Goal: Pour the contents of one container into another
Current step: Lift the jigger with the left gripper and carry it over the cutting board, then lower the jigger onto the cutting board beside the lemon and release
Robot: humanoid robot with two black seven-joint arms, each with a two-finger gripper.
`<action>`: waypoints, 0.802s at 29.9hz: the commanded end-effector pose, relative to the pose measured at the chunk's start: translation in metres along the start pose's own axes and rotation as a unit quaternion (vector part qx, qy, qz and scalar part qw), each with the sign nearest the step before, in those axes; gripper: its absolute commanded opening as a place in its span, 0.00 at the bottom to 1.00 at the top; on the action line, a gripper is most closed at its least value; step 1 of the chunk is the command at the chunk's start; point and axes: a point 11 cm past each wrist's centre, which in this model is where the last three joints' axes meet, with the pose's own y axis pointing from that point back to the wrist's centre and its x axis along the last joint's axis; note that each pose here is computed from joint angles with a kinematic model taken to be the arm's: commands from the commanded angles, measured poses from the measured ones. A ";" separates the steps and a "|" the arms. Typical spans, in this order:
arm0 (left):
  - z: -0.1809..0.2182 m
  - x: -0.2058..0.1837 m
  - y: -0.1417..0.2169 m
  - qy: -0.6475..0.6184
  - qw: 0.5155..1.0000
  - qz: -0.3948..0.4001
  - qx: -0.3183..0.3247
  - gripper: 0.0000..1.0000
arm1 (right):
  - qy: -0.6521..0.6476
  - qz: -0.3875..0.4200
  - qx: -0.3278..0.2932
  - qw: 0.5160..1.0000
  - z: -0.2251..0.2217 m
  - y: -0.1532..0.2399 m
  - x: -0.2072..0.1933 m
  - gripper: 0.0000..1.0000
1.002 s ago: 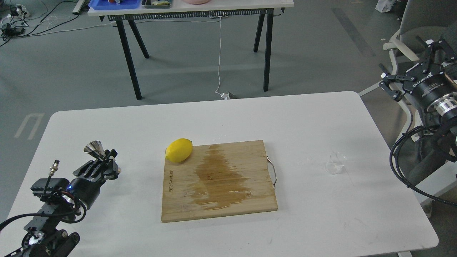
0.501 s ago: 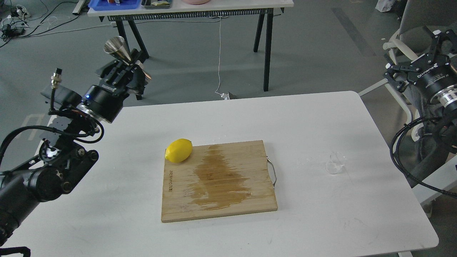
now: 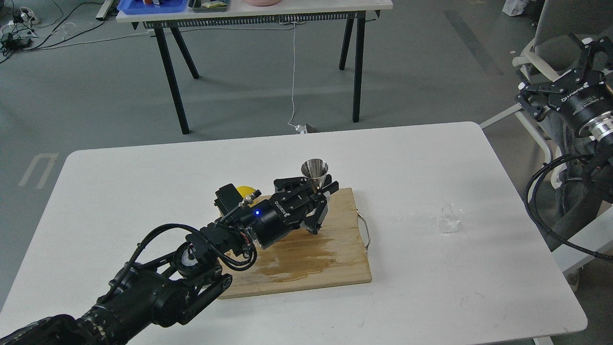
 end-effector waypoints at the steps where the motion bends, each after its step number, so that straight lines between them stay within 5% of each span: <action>1: -0.006 -0.011 0.006 0.002 1.000 -0.016 0.012 0.09 | 0.001 -0.006 -0.002 1.000 0.000 -0.004 -0.005 0.98; 13: -0.029 -0.035 0.029 0.005 0.997 -0.056 0.058 0.12 | -0.003 -0.006 -0.006 1.000 0.006 -0.005 -0.005 0.98; 24: -0.039 -0.042 0.038 0.013 0.995 -0.065 0.080 0.32 | -0.005 -0.003 -0.007 1.000 0.007 -0.002 -0.002 0.98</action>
